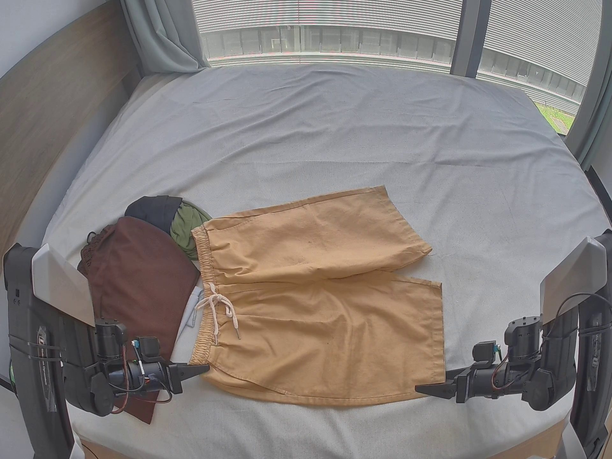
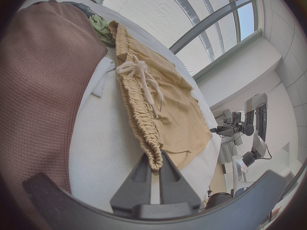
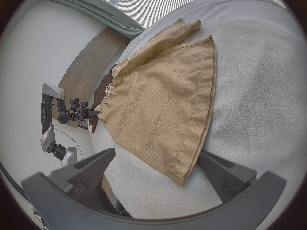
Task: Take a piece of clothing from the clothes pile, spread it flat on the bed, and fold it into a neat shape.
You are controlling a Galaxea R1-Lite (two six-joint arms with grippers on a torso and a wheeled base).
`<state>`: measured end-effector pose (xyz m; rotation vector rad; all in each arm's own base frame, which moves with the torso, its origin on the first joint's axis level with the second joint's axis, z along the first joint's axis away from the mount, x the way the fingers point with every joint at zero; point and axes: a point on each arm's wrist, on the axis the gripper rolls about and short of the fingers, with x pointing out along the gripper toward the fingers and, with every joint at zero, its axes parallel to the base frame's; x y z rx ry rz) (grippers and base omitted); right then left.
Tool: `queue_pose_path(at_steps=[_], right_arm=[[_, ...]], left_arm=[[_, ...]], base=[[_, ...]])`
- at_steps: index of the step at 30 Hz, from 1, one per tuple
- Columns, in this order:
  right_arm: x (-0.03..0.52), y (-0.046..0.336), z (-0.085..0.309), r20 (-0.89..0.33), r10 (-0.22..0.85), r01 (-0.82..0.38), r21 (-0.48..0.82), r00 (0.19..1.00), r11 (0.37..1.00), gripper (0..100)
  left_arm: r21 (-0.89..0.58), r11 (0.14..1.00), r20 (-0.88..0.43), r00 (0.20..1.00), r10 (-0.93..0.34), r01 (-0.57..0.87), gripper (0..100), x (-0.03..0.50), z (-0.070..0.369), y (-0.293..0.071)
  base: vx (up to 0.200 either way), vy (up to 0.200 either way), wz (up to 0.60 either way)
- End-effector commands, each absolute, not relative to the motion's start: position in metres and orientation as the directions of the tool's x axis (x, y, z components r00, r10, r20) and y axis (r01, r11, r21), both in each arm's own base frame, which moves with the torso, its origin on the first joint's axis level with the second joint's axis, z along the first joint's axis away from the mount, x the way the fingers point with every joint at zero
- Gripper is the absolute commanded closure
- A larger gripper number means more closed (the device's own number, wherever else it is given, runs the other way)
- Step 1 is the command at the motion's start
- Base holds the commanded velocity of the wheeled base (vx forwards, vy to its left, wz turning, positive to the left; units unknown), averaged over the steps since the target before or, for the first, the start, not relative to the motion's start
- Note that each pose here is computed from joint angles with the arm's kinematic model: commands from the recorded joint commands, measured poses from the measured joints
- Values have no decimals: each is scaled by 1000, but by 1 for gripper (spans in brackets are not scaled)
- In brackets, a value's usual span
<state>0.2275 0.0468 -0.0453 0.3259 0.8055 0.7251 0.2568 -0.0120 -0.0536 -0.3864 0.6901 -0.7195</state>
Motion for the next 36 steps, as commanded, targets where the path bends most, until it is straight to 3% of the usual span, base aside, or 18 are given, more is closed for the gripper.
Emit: queue_pose_path(at_steps=[1, 20, 21, 36], right_arm=[[228, 47, -46, -537, 699, -464, 523, 472, 715, 0], [225, 49, -51, -554, 701, -456, 532, 449, 713, 0], [225, 49, -51, -554, 701, -456, 533, 448, 713, 100], [227, 49, -51, -551, 699, -454, 532, 455, 715, 100]], left_arm=[[-540, 695, -436, 548, -714, 475, 100, 259, -55, -13], [-535, 672, -410, 539, -736, 512, 100, 264, -55, -12], [-535, 670, -407, 538, -738, 514, 100, 264, -54, -12], [-541, 668, -409, 534, -740, 511, 100, 263, -55, -12]], base=[[0, 0, 0], [0, 0, 0], [0, 0, 0], [0, 0, 0]])
